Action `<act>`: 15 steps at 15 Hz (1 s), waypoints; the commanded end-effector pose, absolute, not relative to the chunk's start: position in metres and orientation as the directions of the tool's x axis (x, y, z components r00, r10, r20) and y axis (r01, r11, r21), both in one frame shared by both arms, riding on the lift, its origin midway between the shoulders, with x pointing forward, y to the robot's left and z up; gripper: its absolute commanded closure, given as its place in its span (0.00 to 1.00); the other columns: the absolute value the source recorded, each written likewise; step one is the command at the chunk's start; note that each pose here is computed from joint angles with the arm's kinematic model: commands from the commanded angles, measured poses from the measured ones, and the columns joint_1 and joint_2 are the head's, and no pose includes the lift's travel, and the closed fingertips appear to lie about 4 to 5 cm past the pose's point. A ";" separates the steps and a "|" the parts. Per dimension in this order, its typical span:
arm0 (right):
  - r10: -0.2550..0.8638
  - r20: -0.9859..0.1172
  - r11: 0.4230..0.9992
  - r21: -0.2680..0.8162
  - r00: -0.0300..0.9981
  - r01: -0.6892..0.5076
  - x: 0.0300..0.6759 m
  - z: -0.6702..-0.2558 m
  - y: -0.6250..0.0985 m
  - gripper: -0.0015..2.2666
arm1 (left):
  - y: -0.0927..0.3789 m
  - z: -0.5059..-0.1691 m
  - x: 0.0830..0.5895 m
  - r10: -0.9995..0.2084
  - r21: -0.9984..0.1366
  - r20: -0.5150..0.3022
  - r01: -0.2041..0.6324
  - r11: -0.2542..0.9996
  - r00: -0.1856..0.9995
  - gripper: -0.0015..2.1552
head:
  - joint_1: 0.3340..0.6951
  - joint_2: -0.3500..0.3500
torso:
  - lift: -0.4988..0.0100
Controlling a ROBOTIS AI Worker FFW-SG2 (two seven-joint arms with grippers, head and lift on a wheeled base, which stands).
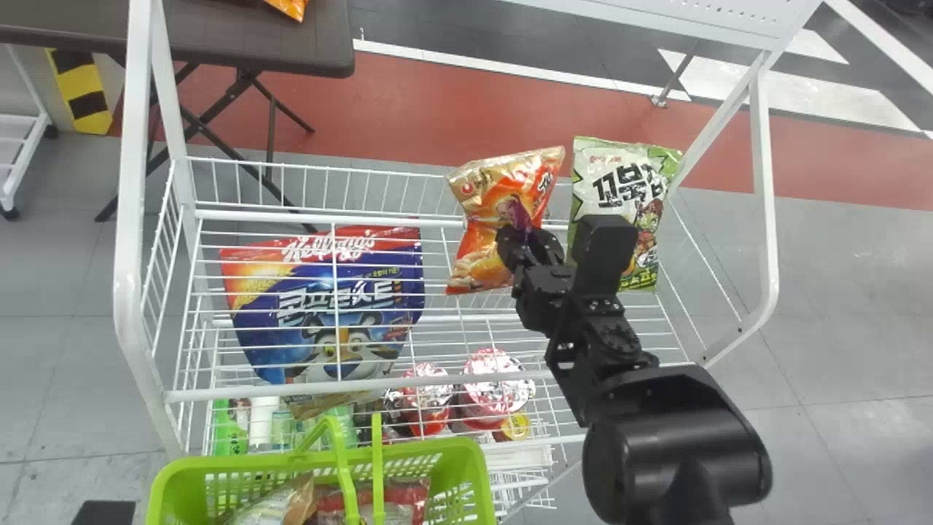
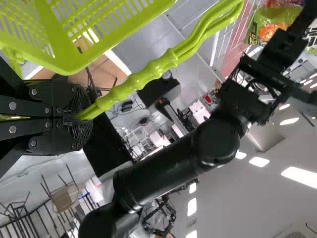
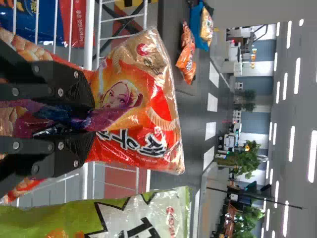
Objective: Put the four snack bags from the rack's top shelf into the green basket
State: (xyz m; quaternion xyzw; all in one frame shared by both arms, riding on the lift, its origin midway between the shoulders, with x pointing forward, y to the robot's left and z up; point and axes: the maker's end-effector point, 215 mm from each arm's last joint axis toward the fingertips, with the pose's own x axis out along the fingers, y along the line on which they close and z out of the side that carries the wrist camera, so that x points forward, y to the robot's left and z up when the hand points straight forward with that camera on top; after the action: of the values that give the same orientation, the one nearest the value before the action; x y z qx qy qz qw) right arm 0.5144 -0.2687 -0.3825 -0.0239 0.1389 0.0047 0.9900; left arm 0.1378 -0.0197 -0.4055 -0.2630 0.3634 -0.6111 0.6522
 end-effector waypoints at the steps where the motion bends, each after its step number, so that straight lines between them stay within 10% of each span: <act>1: 0.023 -0.268 0.999 -0.034 0.963 -0.033 0.488 -0.357 -0.261 0.98 | -0.019 -0.406 0.137 -0.988 -0.788 -0.154 0.605 0.117 -0.010 0.88 | 1.00 0.00 | 0.98; 10: 0.234 -0.787 0.970 0.228 0.572 -0.082 0.254 -0.407 -0.240 0.98 | -0.020 -0.402 0.136 -0.990 -0.790 -0.141 0.604 0.108 -0.007 0.88 | 1.00 0.00 | 0.98; 15: 0.438 -0.788 0.893 0.436 0.433 -0.110 0.211 -0.424 -0.187 0.98 | -0.025 -0.401 0.136 -0.990 -0.788 -0.141 0.607 0.104 -0.014 0.88 | 1.00 0.00 | 0.98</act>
State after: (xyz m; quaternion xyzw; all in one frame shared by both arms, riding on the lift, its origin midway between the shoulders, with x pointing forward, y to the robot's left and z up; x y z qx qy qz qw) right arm 0.2194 -0.2077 -0.4167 0.1464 0.4938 0.1430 0.8451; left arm 0.1366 -0.0235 -0.4012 -0.2668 0.3599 -0.6125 0.6513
